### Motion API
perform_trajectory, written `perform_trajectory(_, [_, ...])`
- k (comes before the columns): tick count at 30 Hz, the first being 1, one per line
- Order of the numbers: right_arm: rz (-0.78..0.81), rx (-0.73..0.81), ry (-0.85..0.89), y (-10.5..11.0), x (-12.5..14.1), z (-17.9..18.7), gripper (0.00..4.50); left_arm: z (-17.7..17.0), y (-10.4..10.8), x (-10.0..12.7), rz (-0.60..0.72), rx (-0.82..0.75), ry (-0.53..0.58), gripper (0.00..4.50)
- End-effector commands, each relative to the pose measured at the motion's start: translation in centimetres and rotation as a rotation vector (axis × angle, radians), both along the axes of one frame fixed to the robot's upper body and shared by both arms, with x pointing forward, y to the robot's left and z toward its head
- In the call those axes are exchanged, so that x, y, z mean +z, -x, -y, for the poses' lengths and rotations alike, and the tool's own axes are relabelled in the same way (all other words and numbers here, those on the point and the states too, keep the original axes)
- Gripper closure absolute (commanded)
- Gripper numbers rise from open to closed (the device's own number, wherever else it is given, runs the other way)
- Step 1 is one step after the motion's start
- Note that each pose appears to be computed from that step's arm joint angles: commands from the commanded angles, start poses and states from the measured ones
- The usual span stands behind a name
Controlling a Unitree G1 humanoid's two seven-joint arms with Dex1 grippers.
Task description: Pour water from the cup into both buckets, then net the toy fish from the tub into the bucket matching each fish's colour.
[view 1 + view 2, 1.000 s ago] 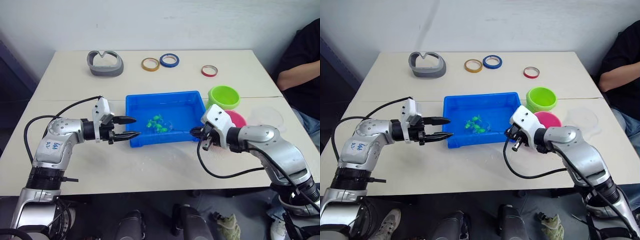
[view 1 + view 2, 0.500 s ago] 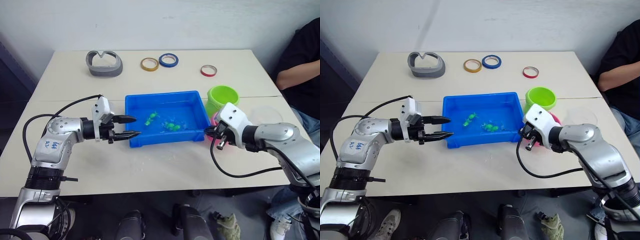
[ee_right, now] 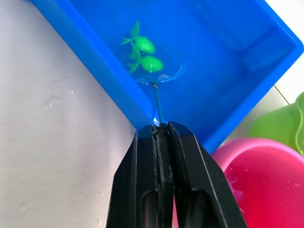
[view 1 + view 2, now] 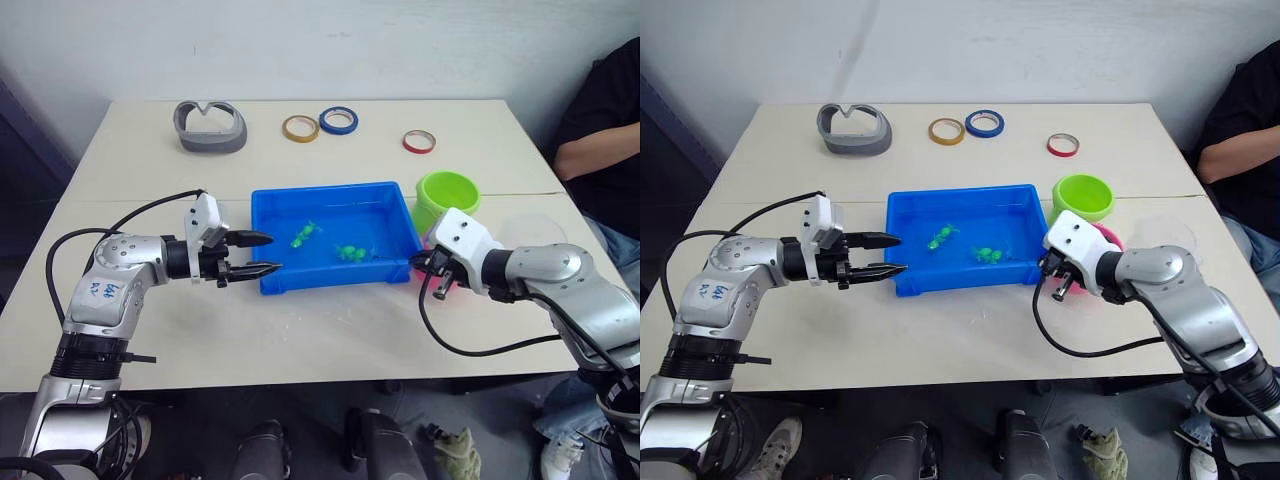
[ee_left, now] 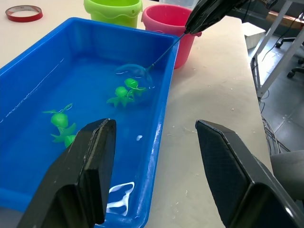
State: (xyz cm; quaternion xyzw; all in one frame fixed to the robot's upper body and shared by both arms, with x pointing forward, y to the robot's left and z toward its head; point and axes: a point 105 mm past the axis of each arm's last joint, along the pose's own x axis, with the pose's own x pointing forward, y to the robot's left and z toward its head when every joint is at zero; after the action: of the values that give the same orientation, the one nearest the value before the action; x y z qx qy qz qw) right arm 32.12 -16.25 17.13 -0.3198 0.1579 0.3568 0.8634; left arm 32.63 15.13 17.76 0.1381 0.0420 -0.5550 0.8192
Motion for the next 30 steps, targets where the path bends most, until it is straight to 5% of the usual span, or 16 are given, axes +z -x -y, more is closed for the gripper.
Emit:
perform_trajectory(1, [0.070, -0.013, 0.017, 0.0, 1.8, 0.8, 4.50, 0.1, 0.2, 1.2, 0.046, -0.010, 0.012, 1.53])
perform_trajectory(30, [0.023, -0.036, -0.338, 1.2, 4.5, -0.7, 4.50, -0.4, -0.4, 1.9, 0.066, 0.009, 0.030, 1.53])
